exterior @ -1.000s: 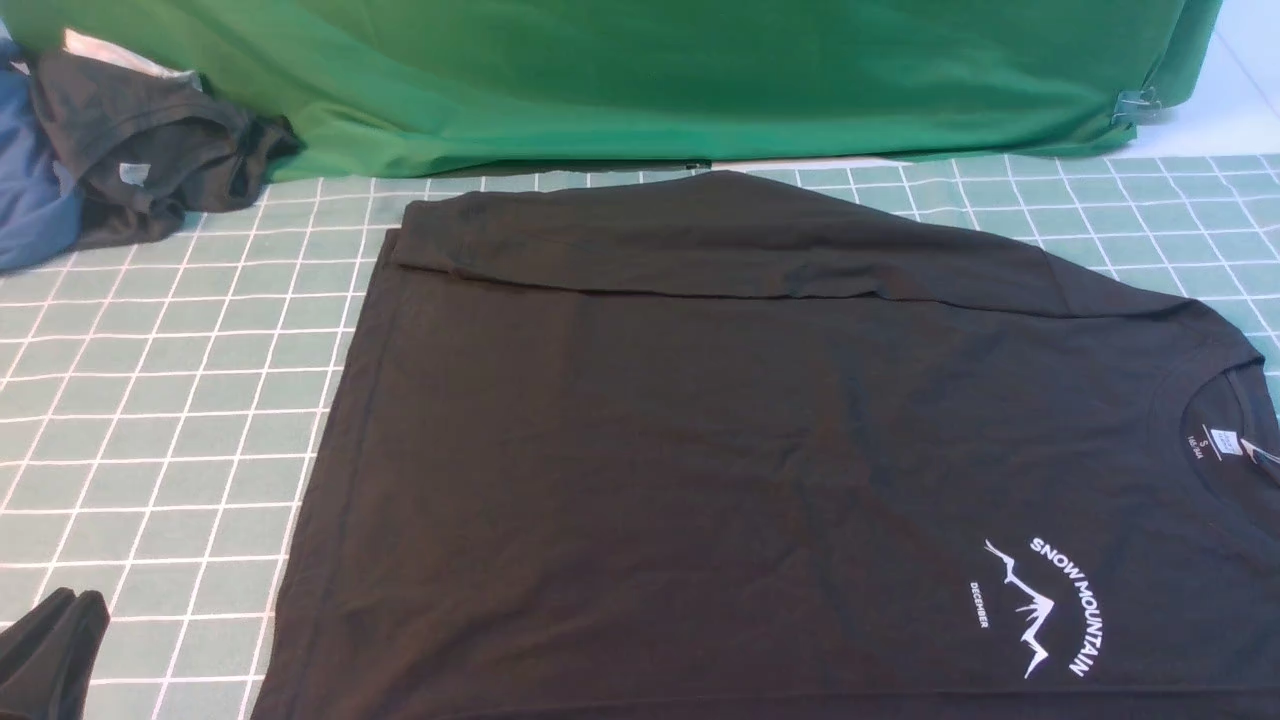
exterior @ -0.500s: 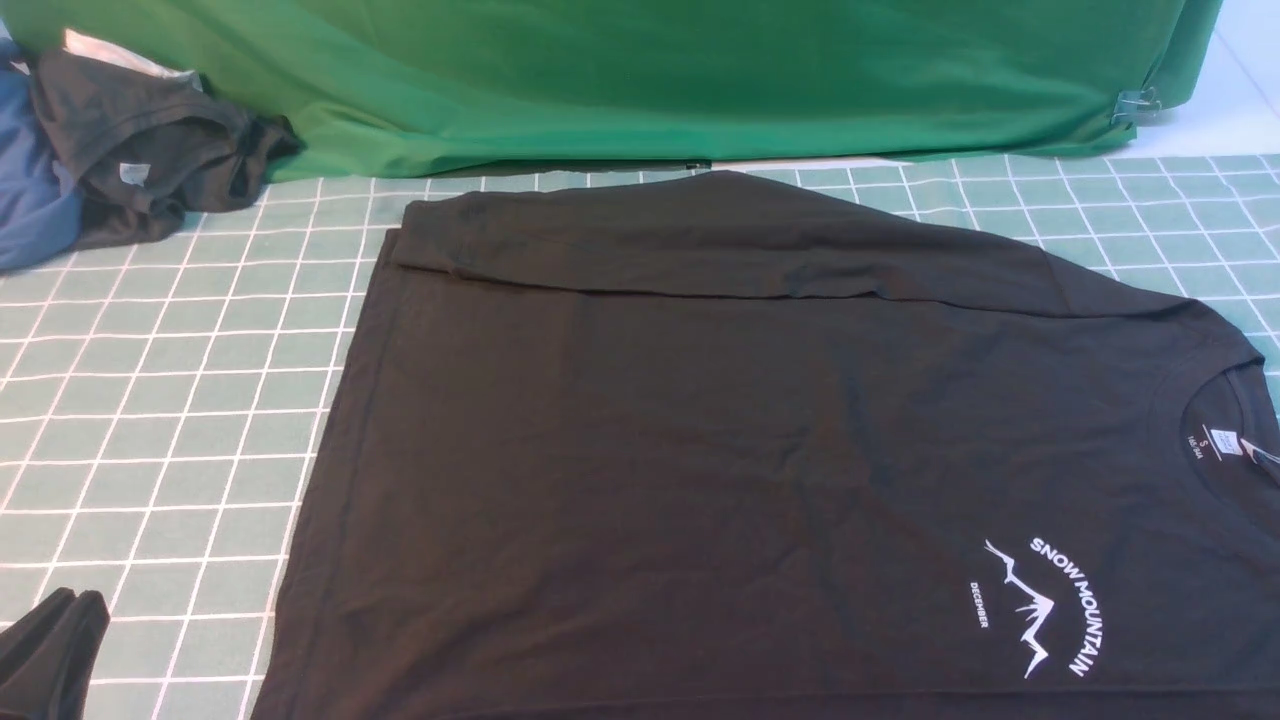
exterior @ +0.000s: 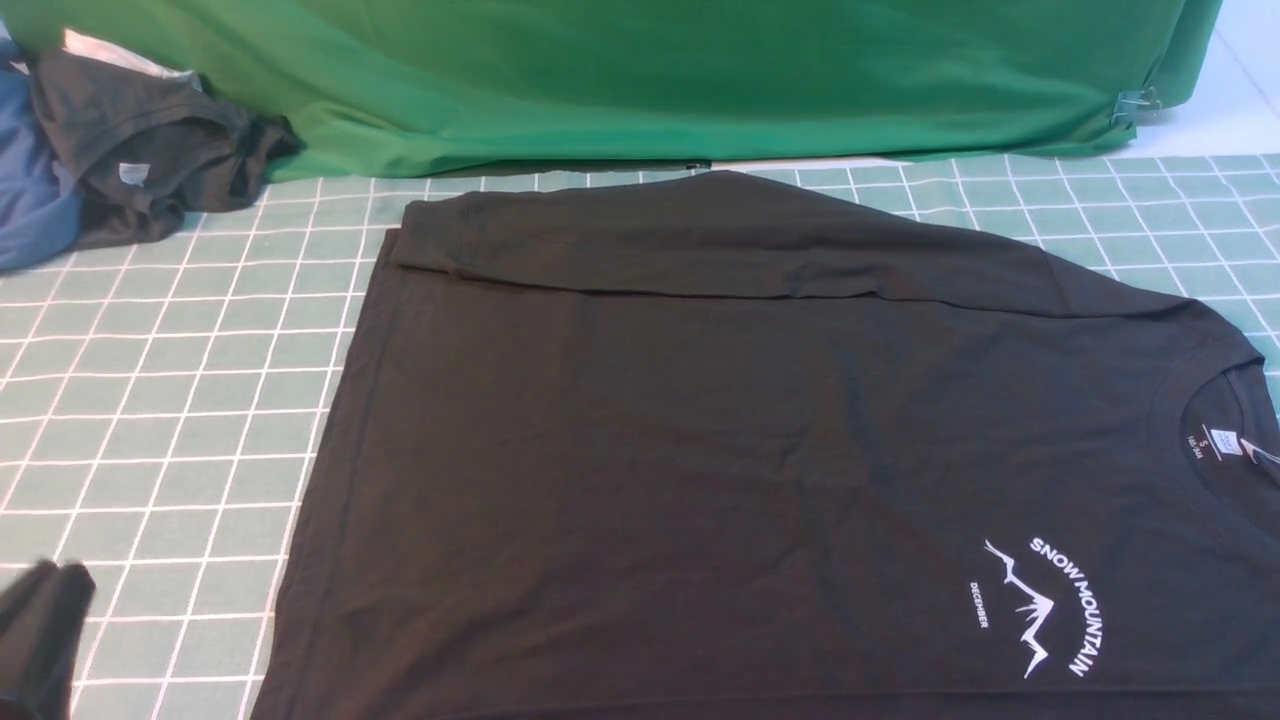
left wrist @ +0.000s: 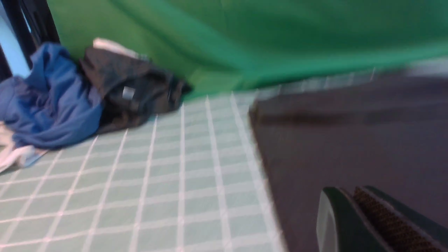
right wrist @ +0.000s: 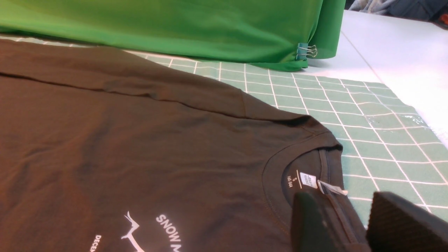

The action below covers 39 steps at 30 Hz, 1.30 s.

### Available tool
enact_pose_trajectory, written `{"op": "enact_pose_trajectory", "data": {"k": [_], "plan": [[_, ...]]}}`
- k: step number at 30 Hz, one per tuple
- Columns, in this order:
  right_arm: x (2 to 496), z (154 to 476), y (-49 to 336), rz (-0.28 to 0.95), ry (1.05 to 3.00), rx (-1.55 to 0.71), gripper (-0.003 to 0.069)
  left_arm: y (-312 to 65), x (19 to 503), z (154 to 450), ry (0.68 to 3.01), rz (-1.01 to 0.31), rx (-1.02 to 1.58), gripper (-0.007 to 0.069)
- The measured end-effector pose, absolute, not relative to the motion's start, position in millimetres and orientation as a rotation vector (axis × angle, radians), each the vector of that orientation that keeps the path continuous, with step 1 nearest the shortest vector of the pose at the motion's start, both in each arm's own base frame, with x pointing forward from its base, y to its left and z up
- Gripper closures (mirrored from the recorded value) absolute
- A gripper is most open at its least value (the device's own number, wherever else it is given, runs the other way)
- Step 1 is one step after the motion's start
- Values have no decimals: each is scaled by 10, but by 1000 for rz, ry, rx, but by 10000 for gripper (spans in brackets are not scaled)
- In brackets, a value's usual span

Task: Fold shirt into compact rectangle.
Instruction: 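Grasp the left edge of the dark T-shirt lying flat on the table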

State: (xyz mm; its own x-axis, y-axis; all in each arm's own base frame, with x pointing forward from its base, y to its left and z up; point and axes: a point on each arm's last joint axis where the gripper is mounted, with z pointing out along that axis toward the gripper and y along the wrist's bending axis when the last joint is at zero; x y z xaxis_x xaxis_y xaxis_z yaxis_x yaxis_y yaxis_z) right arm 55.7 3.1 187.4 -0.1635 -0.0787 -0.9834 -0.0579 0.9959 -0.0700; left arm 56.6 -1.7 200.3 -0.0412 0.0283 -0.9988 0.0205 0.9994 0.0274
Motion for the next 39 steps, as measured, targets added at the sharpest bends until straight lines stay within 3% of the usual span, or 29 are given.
{"op": "enact_pose_trajectory", "data": {"k": [2, 6, 13, 19, 23, 26, 29, 34, 39], "plan": [[557, 1874, 31, -18, 1736, -102, 419, -8, 565, 2095, 1508, -154, -132, 610], [558, 1880, 31, -19, 1730, -101, 419, 62, 544, 2234, 1318, -325, -355, 610], [563, 1915, 31, 3, 1693, -73, 419, 212, 422, 2485, 923, -477, -545, 610], [563, 2144, 4, 425, 1412, 349, 419, 123, 316, 3034, 875, -557, -441, 610], [549, 2223, -23, 593, 1286, 494, 419, 6, 432, 3543, 1156, -522, -363, 610], [543, 2247, -32, 639, 1246, 529, 419, -77, 777, 3723, 1626, -419, -311, 610], [537, 2271, -41, 651, 1214, 536, 419, -149, 1184, 3587, 2092, -347, -206, 610], [517, 2357, -40, 680, 1177, 529, 430, -203, 1569, 3050, 2576, -340, -97, 616], [488, 2840, 102, 558, 1474, 265, 597, -340, 1631, 2437, 2906, -312, -2, 623]]}}
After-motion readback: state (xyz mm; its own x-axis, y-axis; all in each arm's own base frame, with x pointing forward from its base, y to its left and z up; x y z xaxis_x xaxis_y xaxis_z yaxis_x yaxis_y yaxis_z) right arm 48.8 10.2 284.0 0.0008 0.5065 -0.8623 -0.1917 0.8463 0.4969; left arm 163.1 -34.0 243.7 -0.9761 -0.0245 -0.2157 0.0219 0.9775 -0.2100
